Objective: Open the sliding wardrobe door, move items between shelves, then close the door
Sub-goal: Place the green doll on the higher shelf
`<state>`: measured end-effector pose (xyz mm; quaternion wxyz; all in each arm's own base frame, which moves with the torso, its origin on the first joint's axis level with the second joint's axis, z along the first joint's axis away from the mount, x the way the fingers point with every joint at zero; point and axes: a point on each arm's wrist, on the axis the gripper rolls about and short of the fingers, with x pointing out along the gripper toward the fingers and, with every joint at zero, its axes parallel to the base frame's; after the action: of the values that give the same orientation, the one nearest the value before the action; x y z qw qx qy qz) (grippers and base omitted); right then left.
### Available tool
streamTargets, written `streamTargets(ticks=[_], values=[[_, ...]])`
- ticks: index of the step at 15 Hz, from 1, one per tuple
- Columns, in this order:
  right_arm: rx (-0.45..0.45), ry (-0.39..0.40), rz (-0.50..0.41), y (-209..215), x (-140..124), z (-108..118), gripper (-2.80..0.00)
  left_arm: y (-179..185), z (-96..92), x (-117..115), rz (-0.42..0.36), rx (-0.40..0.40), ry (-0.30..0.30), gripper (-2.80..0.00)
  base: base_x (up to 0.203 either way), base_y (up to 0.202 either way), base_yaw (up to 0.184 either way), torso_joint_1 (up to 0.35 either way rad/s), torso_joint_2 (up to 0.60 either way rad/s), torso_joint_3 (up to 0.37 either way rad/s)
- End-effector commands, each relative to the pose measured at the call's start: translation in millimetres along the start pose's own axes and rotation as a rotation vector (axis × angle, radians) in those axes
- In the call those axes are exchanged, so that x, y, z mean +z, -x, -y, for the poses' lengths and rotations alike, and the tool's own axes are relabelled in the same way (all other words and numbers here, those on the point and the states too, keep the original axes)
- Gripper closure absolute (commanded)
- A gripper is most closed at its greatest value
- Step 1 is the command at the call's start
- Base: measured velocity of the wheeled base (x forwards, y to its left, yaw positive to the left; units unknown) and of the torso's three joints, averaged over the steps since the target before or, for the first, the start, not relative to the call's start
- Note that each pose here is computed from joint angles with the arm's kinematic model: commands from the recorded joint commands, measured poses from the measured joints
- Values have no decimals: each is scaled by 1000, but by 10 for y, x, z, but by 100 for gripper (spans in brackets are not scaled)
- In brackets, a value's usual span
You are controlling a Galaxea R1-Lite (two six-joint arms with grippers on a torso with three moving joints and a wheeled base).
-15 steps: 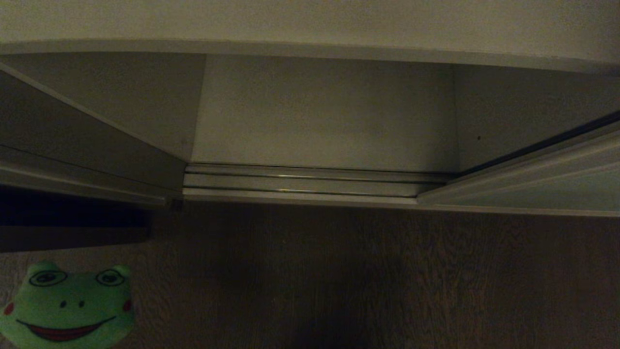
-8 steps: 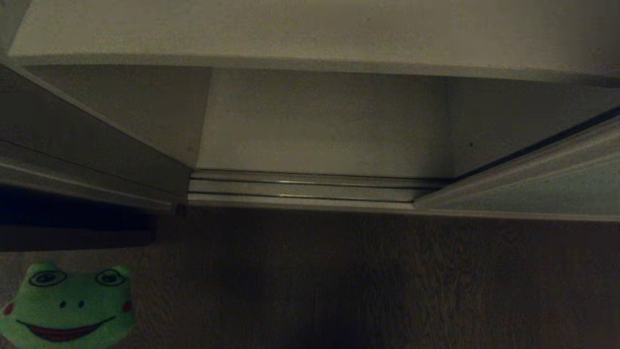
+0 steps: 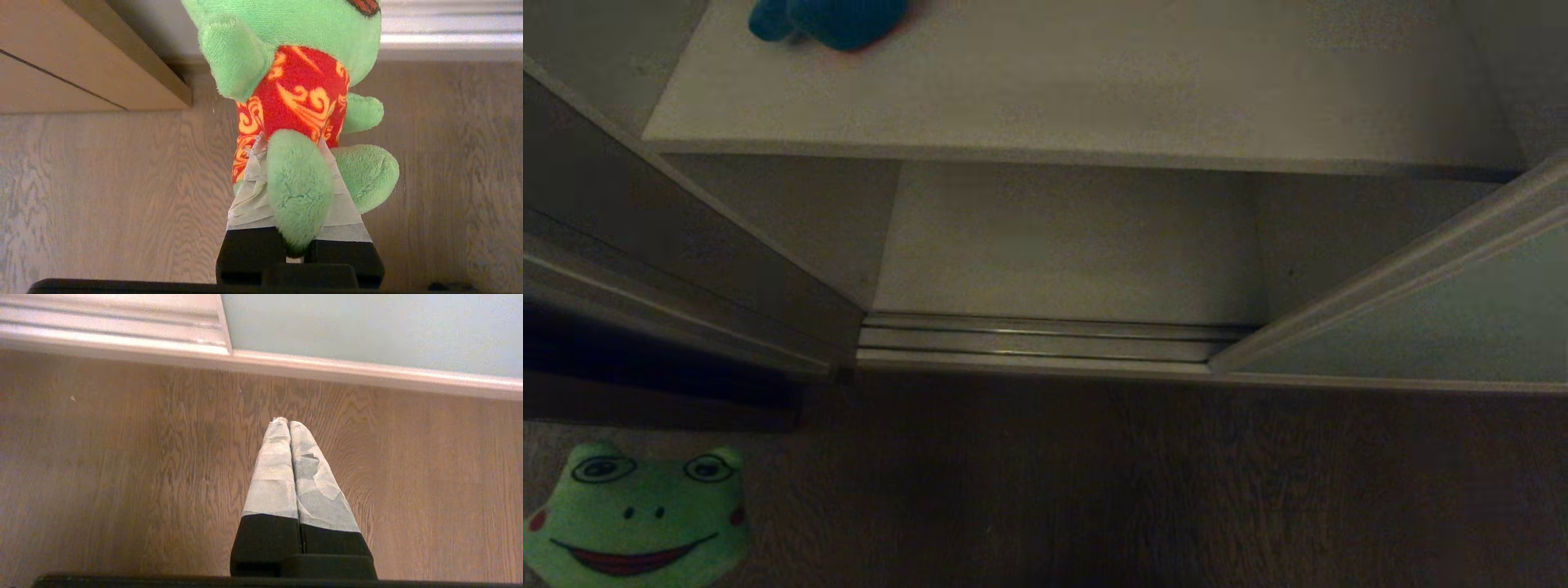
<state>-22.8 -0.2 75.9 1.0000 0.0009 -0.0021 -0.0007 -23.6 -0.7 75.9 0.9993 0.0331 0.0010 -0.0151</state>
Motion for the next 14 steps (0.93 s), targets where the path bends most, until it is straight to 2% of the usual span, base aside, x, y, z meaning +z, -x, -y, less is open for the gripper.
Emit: streamTargets(ticks=[1,14], values=[[0,0,3,2,0,0,0,-3,0,0,-3,-1,-1,0,0,0,0,1,4,209],[0,0,3,2,0,0,0,-3,0,0,-3,-1,-3,0,0,0,0,2,1,204]])
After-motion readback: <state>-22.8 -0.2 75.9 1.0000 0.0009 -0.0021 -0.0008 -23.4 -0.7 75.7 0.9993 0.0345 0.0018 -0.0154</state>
